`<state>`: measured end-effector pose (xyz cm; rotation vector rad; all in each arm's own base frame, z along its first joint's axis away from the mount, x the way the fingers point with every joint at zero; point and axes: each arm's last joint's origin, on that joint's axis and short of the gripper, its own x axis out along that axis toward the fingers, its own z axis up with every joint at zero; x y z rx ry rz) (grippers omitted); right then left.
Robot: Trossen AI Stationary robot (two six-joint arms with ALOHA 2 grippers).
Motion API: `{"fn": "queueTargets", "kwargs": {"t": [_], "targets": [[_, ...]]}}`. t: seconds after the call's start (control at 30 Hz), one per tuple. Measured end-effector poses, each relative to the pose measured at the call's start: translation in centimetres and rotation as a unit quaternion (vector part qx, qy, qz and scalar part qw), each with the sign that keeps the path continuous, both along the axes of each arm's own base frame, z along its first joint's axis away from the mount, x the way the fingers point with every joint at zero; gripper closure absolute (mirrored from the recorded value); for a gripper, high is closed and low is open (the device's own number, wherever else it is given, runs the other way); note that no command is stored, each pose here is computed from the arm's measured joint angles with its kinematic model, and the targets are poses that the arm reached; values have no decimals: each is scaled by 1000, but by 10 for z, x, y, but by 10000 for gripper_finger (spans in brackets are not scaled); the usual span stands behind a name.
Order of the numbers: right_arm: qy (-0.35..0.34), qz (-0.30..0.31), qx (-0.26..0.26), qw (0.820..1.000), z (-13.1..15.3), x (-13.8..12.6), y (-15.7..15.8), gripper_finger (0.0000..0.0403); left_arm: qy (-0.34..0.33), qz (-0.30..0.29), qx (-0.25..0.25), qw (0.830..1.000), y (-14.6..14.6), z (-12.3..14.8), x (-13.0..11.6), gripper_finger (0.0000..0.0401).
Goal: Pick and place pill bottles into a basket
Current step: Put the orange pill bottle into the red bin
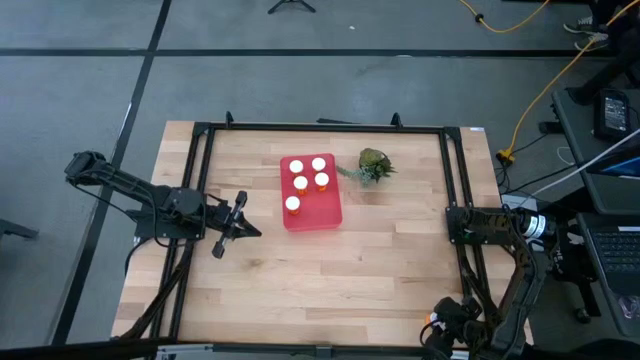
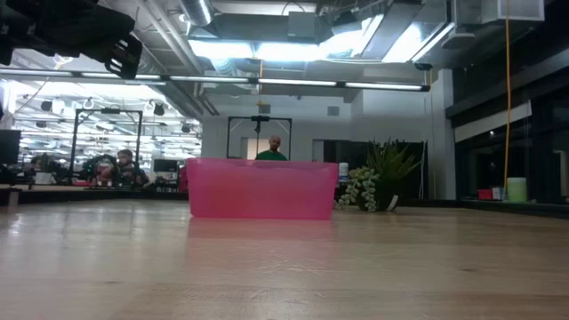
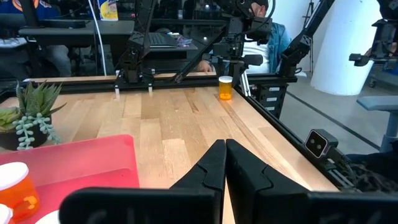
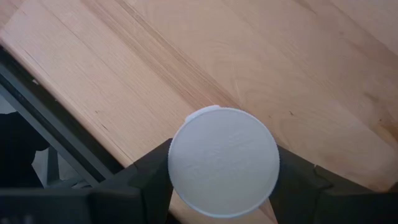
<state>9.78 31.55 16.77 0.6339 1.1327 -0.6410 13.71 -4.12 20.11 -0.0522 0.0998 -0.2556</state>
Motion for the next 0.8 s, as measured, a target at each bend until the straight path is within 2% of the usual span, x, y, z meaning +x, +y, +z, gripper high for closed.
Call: {"fn": "queueTargets", "kwargs": {"t": [0.1,0.27,0.43,0.6,0.8], "targets": [[-5,1,-2,1000,0,0,0,186,0,0,0,1000,0,0,0,397],[-58,7,-20,998,1,3,-1,186,0,0,1,1000,0,0,0,398],[-60,3,-23,998,2,8,-3,185,0,0,0,1000,0,0,0,394],[-56,26,-40,997,5,26,-7,185,0,0,0,1000,0,0,0,395],[-93,84,-91,988,26,60,-11,185,0,0,1,1000,0,0,0,398]]}}
